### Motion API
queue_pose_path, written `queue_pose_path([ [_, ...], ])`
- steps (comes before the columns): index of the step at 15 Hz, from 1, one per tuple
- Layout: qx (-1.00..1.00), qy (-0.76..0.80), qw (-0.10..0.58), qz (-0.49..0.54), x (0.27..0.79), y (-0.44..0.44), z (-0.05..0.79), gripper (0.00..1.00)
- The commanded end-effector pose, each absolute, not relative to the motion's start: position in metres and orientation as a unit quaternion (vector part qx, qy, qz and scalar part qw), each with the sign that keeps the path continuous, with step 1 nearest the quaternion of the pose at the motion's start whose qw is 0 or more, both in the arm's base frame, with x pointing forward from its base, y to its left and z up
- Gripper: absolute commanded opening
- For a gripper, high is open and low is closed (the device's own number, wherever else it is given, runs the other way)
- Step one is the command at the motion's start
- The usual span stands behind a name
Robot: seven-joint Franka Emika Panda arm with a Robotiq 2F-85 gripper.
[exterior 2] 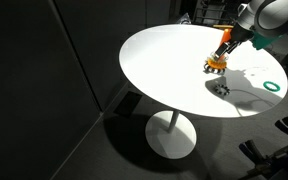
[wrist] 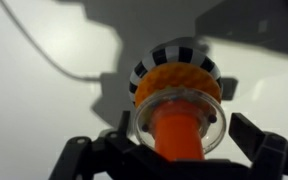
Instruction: Remove the clear ring from the orange rod and put it on the table
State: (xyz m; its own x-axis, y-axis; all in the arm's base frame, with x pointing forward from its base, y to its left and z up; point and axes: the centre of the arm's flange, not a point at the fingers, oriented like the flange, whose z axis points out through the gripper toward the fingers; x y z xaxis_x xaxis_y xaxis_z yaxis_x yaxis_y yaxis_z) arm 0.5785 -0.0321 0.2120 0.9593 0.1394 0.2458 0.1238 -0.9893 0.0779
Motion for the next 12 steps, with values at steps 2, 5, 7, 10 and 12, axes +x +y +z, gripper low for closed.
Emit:
queue_pose_path([
  [2,0.990,0.068,0.020,0.125,0.5827,-0.0354,0.2019,1.00],
  [5,0.990,0.067,0.016,0.124,0.5830,-0.0355,0.2010,1.00],
  [7,0.990,0.065,0.016,0.126,0.5831,-0.0366,0.2013,1.00],
  [10,0.990,0.064,0.016,0.127,0.5830,-0.0389,0.2010,1.00],
  [12,0.990,0.064,0.017,0.128,0.5830,-0.0403,0.2005,0.74],
])
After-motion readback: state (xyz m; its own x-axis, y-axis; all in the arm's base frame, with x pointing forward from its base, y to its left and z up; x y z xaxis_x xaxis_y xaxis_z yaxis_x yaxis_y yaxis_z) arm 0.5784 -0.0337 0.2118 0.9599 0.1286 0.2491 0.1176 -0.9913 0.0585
